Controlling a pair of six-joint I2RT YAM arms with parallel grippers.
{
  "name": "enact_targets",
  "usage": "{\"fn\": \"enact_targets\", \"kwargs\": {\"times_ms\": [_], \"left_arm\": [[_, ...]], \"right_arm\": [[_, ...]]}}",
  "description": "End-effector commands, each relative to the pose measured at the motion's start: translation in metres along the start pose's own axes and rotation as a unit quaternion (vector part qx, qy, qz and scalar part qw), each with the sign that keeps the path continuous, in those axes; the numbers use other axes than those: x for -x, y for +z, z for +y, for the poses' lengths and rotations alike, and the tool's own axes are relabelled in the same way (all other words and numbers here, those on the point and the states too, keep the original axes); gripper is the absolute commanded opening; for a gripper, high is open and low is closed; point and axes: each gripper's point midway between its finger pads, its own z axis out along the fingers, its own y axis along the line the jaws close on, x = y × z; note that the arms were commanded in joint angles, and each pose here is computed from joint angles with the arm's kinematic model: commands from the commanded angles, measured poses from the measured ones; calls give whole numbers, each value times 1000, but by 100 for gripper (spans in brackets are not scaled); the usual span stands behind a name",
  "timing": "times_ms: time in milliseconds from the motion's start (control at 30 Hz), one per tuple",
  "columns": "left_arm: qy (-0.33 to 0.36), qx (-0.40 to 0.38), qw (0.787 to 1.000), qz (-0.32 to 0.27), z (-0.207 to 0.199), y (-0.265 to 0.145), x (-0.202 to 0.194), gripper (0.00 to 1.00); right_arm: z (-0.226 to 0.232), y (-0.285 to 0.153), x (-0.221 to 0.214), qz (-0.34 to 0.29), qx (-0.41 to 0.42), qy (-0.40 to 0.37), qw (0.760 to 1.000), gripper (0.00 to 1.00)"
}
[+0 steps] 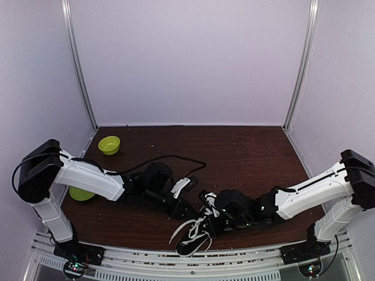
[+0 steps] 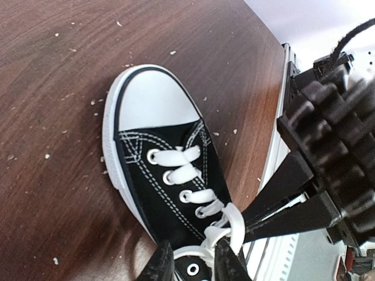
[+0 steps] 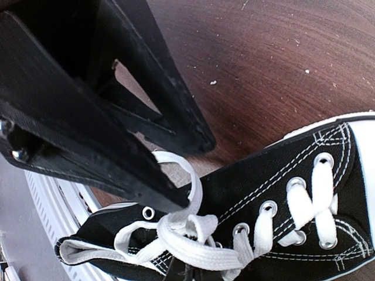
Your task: Tie the shoes
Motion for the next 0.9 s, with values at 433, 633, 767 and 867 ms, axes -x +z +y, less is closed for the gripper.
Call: {"fn": "enact_targets", "kwargs": {"times_ms": [433,633,767,867], "left_arm": [[30,-70,997,-3,-18,11,4,26],[31,-78,996,0,-19,11,0,27],[31,-84,996,4,-20,14,-1,26],[32,-92,995,5,-22,16,-2,26]], "right_arm": [[-2,-6,5,-13,-3,4,1000,0],[-2,-5,4,-11,-3,4,1000,0],[-2,-6,4,-11,-2,3,1000,0],[-1,-6,5,-12,-2,3,1000,0]]}}
